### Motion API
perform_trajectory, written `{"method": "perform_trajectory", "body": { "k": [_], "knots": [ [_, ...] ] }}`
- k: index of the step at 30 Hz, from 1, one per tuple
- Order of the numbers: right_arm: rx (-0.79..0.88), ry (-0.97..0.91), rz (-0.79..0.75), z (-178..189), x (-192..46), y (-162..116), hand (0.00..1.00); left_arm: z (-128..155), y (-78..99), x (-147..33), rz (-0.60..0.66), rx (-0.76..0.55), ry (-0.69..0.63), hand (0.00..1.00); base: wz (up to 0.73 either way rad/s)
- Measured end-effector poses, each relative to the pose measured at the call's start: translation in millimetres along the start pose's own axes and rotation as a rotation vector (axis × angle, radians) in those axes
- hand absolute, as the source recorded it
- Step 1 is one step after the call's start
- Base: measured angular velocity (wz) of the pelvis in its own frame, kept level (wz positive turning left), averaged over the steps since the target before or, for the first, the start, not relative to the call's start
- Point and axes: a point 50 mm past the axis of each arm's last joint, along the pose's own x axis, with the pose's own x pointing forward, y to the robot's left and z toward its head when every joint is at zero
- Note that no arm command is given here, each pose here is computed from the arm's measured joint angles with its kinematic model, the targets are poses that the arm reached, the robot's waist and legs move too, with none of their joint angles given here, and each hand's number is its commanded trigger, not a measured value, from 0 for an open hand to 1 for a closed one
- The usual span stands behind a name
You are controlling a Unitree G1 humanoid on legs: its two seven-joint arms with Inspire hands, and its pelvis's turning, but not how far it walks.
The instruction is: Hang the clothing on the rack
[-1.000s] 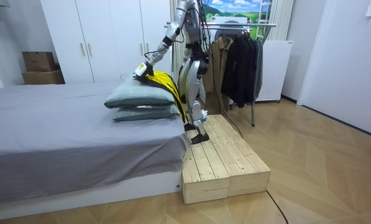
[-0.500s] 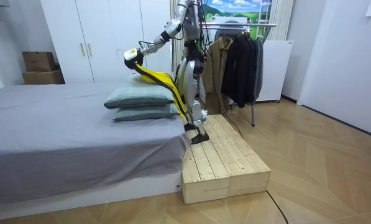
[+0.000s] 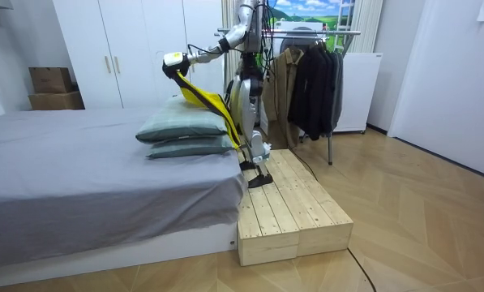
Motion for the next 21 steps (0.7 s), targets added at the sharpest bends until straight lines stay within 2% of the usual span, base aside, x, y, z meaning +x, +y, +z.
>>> {"method": "perform_trajectory", "body": {
  "k": [6, 10, 14, 17, 21],
  "knots": [
    [-0.015, 0.006, -0.022, -2, 0, 2, 0.0, 12, 6.5, -6.9, 0.049, -0.07, -0.054, 1.0, 0.0],
    [0.019, 0.014, -0.046, -13, -4, 1, 0.0, 6, 3.9, -17.4, 0.053, -0.181, -0.021, 1.0, 0.04],
    [0.008, 0.011, -0.096, -12, -5, -5, 0.0, 1, 9.1, -17.7, 0.075, -0.218, 0.0, 1.0, 0.0],
    [-0.056, 0.004, -0.135, -11, -5, -8, 0.0, 0, 12.5, -17.7, 0.086, -0.24, 0.003, 1.0, 0.0],
    [-0.22, -0.069, -0.184, 2, -7, -17, 0.0, 0, 15.3, -25.7, 0.099, -0.234, -0.013, 1.0, -0.01]
  ]
}}
